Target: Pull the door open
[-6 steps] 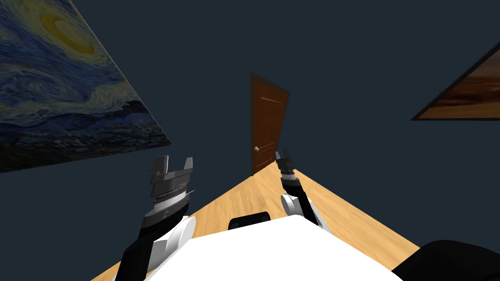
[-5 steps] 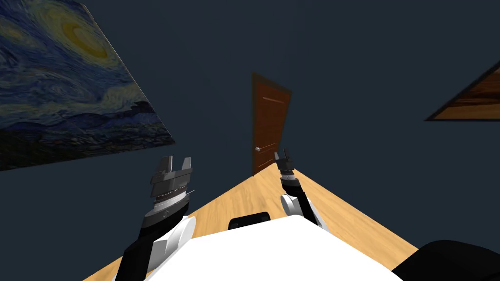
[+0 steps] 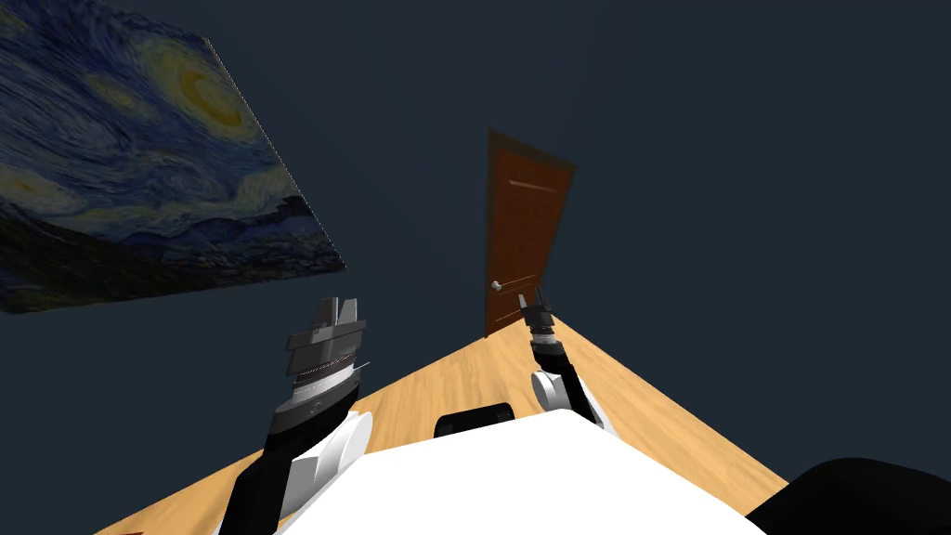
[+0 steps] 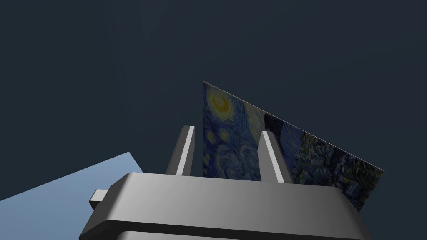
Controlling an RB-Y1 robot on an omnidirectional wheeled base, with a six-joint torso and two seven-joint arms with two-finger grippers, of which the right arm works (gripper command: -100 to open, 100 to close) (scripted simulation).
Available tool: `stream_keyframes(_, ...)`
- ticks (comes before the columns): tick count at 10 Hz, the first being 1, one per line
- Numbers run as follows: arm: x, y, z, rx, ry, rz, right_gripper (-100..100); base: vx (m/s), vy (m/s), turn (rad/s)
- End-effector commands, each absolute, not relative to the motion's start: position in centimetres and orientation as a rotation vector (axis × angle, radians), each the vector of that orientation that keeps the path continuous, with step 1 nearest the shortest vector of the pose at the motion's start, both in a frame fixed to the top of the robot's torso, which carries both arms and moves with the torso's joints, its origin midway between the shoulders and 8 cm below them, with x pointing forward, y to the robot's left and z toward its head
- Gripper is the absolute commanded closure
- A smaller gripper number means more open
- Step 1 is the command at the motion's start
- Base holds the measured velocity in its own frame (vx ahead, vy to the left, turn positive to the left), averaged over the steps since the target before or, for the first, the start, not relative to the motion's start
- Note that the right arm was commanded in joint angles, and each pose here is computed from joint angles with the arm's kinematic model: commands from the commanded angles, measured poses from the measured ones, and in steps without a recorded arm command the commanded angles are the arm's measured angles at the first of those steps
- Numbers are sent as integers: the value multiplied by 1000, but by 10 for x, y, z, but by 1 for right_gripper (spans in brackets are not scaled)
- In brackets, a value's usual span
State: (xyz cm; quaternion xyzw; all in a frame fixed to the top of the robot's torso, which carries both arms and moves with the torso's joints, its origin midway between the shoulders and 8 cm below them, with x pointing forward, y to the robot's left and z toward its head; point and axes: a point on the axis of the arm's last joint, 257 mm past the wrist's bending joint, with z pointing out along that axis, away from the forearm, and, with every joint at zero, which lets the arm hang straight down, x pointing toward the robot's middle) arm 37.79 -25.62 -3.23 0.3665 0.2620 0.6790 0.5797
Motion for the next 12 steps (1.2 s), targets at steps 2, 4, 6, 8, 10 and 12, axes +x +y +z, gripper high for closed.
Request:
stream_keyframes(2, 387, -258, -54, 933, 592, 1662, -100, 41, -85, 202)
stream_keyframes(4, 393, -260, -72, 999, 570, 1721, -100, 53, -110, 186)
stream_keyframes(6, 399, -263, -90, 1066, 540, 1782, -100, 56, -100, 204)
stream_keyframes(8, 405, -268, -111, 1146, 502, 1842, -100, 59, -109, 220)
stream_keyframes(10, 408, -270, -127, 1198, 487, 1862, -100, 27, -62, 88)
stream_keyframes(12, 412, -276, -147, 1276, 434, 1919, -100, 39, -104, 228)
